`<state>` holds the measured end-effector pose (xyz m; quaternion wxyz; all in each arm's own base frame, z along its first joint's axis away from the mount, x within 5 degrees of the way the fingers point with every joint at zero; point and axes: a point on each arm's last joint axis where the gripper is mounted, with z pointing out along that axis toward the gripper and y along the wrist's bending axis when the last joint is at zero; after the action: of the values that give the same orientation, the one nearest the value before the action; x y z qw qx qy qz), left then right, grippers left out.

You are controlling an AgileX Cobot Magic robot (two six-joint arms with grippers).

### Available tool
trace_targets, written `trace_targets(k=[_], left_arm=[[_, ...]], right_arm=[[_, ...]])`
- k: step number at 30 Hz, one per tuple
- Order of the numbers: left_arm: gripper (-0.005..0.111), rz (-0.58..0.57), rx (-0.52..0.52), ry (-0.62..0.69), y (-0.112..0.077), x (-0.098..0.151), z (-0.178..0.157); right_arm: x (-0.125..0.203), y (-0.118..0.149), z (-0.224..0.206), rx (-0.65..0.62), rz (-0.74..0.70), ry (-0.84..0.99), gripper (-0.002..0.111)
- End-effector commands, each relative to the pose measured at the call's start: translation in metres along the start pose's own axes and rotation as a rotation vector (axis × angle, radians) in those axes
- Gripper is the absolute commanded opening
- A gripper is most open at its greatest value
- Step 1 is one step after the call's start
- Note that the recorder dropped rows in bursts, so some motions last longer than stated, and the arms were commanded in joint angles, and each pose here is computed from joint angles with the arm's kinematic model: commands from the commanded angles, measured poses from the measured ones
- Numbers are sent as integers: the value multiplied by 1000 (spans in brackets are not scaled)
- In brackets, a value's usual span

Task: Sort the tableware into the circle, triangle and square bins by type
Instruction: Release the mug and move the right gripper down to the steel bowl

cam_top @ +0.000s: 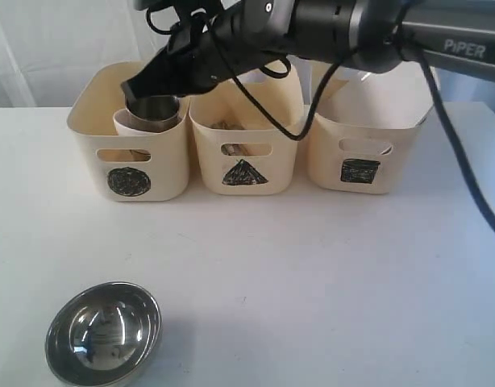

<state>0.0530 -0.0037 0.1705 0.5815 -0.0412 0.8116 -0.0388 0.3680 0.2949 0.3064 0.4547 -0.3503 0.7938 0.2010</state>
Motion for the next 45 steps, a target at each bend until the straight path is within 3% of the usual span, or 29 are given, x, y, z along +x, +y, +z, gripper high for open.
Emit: trace_targets(k=[1,7,14,20,25,30,45], left_arm=[[0,-2,2,-3,0,1,0],[0,-2,2,-3,0,1,0],[0,-2,2,-3,0,1,0],[0,-2,2,-3,0,1,0],[0,-2,2,-3,0,1,0],[0,-2,2,-3,0,1,0],[0,-2,2,-3,0,1,0]], right_arm=[[8,6,-27,-38,-15,80,0],[36,23,-57,-171,24,300,0],[72,40,-56,-348,120,516,2],[97,52,-39,-516,200,595,31],[118,54,-17,-551,288,652,51],[133,58,1,-593,347,670,52],[166,95,36,-578,290,722,52]])
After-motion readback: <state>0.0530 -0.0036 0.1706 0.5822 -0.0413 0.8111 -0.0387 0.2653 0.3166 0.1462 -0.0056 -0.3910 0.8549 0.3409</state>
